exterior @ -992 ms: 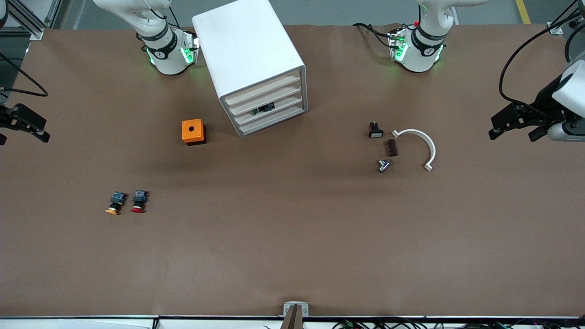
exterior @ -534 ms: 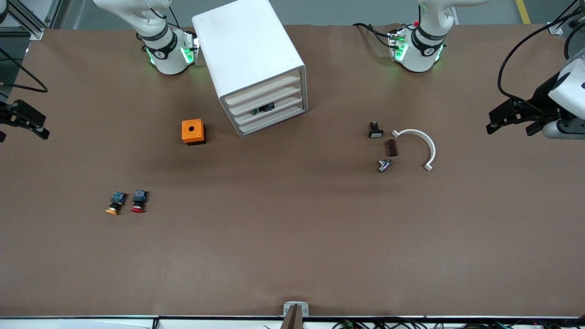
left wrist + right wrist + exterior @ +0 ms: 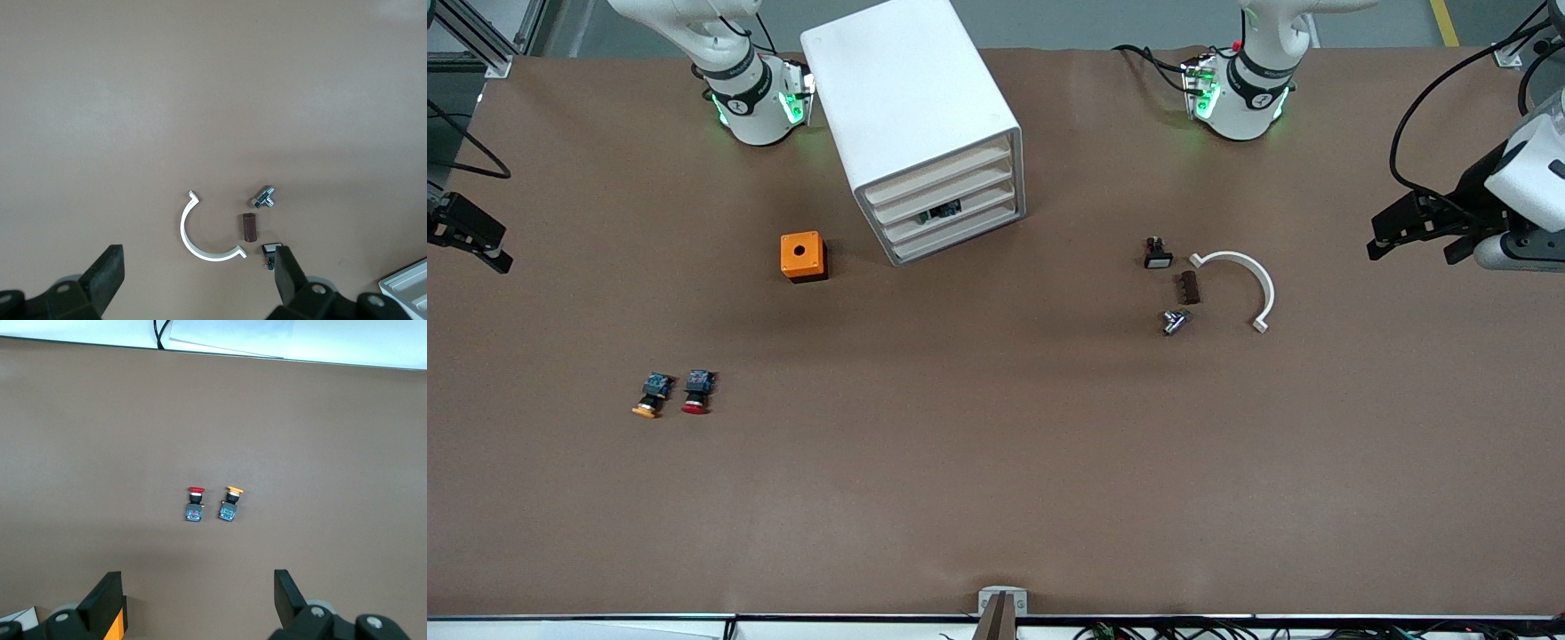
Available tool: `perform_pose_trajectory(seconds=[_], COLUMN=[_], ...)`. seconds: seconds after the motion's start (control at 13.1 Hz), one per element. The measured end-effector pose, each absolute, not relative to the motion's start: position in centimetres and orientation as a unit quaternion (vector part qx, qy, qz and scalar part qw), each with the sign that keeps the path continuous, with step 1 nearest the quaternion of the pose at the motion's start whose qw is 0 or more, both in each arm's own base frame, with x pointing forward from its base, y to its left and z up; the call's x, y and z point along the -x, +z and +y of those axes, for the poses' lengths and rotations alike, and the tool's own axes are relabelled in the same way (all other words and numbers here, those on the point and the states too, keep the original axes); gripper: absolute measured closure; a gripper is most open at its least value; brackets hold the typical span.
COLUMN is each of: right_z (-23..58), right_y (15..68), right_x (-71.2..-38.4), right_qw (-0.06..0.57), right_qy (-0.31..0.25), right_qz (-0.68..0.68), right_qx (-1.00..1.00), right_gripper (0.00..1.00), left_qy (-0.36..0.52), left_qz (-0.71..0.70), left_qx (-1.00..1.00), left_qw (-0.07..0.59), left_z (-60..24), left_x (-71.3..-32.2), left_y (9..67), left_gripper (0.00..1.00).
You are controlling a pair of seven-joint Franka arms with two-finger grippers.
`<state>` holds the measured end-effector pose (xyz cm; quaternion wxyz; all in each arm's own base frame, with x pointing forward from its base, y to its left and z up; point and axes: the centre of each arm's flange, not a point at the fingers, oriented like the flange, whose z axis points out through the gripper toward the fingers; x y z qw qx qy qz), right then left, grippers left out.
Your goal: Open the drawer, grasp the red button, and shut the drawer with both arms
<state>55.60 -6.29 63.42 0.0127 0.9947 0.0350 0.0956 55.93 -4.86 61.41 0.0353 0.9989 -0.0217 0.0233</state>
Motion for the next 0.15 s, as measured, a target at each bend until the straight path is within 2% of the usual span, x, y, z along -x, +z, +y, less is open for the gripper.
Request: perform_pose_trajectory(seconds=[0.15], right_z=[-6.29], right_y=[63.26], right_x=[-55.72], right_qw=[0.013], right_qy=[0.095], right_qz=[0.035], right_qx=[-0.995], right_gripper=[0.0], left_qy=[0.023], left_qz=[-0.022], left_qx=[-0.999], left_qw=[0.035], left_z=[-4.86], left_x=[-55.95], left_y=[61.35], left_gripper=[0.0])
